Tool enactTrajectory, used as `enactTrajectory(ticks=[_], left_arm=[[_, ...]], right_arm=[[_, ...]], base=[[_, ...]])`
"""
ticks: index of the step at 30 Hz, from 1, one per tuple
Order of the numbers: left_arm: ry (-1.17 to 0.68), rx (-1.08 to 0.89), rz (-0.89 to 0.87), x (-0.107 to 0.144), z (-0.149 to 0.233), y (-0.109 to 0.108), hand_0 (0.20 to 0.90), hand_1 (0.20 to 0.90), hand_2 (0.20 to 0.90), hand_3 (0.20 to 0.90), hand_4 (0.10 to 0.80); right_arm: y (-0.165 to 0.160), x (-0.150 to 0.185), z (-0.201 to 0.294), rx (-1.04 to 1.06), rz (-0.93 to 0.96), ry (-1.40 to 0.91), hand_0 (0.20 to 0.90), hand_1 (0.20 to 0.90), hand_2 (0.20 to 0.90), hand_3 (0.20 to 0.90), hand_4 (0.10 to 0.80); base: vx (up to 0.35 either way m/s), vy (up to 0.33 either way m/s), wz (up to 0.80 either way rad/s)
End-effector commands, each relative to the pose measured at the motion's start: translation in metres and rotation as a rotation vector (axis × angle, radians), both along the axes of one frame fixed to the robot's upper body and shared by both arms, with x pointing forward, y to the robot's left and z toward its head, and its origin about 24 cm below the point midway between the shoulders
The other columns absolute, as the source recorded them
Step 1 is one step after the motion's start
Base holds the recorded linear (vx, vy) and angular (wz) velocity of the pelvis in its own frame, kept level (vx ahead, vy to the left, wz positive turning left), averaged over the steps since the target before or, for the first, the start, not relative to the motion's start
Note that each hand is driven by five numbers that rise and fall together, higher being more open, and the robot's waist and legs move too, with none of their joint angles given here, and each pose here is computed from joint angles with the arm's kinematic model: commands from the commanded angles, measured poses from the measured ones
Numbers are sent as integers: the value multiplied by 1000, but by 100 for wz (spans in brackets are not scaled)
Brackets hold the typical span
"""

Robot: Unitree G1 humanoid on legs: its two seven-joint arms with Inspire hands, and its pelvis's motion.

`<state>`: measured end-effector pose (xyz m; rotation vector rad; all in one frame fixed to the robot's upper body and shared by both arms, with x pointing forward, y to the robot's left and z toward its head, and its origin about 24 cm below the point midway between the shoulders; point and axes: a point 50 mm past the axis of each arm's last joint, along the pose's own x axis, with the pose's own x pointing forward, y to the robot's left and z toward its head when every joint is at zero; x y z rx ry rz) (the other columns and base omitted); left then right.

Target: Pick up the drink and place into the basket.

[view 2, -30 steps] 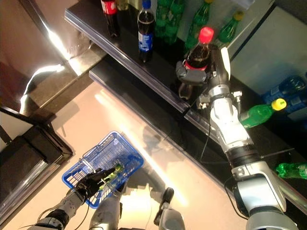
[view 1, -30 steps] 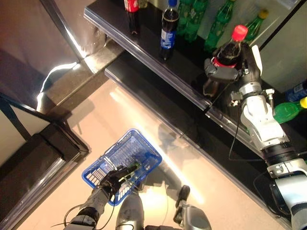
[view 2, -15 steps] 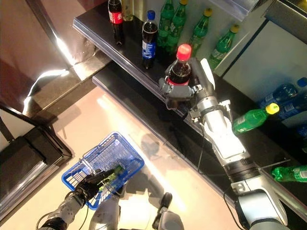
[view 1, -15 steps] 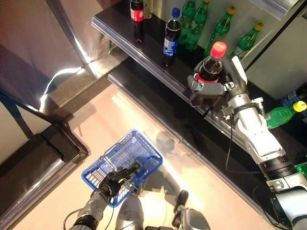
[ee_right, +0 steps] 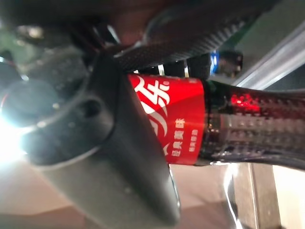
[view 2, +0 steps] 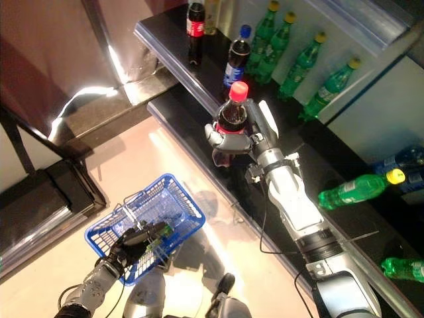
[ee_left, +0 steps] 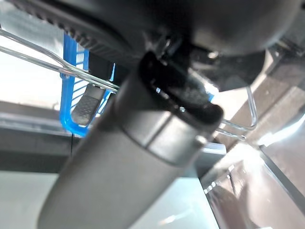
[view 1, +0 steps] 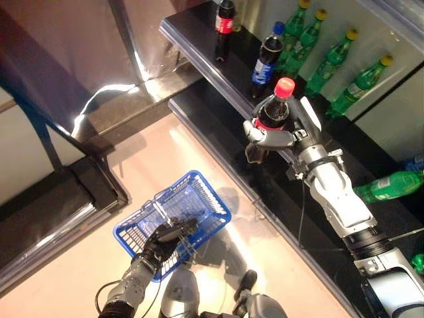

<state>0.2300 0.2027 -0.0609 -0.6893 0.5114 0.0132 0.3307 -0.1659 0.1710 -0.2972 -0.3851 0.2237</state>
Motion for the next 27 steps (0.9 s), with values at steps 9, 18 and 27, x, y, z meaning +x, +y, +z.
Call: enactTrajectory(ticks=[9,18,27], left_arm=[[-546,-220,-323,33,102,-58,300,300,300,200,100],[-648,-281,-407,33,139,-76,300,300,300,200,100],[-738,-383,-536,24,168,-93,300,300,300,200,100]], right_arm=[[40,-21,16,174,224,-173,300,300,300,200,100],[57,-25,5,186,287,-127,300,300,300,200,100],[71,-30,1,162,334,-116,300,300,300,200,100]], base=[[19,-20,9],[16,-12,6],[13,-7,1]])
